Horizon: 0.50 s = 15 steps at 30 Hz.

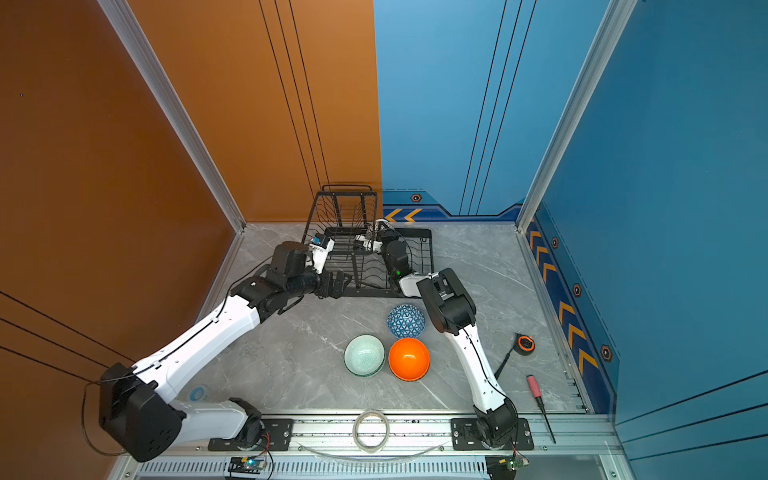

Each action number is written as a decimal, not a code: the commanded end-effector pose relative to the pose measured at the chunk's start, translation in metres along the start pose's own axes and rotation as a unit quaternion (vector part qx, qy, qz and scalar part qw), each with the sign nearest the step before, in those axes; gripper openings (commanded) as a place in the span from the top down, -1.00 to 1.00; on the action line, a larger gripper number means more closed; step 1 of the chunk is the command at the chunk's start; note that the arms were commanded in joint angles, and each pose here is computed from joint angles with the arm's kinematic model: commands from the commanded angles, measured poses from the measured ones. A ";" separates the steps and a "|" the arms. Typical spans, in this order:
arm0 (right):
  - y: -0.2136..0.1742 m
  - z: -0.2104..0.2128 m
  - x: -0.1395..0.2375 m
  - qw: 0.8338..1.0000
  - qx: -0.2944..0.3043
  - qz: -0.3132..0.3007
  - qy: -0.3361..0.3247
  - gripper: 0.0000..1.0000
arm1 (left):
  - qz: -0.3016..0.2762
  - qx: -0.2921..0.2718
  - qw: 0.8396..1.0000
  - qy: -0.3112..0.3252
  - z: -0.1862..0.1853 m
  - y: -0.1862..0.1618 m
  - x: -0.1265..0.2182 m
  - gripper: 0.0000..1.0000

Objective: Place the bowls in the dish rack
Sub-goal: 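Lower the patterned bowl upright into the rack's wire slots with the right gripper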

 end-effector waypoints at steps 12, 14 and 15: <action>0.013 -0.012 -0.005 0.999 -0.011 -0.021 -0.038 1.00 | 0.005 -0.003 1.000 0.007 0.003 -0.004 0.004 -0.96; 0.014 -0.008 -0.002 0.999 -0.010 -0.025 -0.032 1.00 | 0.005 -0.003 1.000 0.006 0.003 -0.004 0.005 -0.96; 0.015 -0.007 -0.001 0.999 -0.009 -0.026 -0.029 1.00 | 0.006 -0.003 1.000 0.007 0.003 -0.005 0.005 -0.96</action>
Point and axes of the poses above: each gripper's point midway between its finger pads, its own x axis back along the fingers, its own z axis along the line the jaws close on, y = z × x, the point moved 6 cm from there along x, back along the fingers, and after that the axes turned 8 degrees about x, right-handed, at the moved point
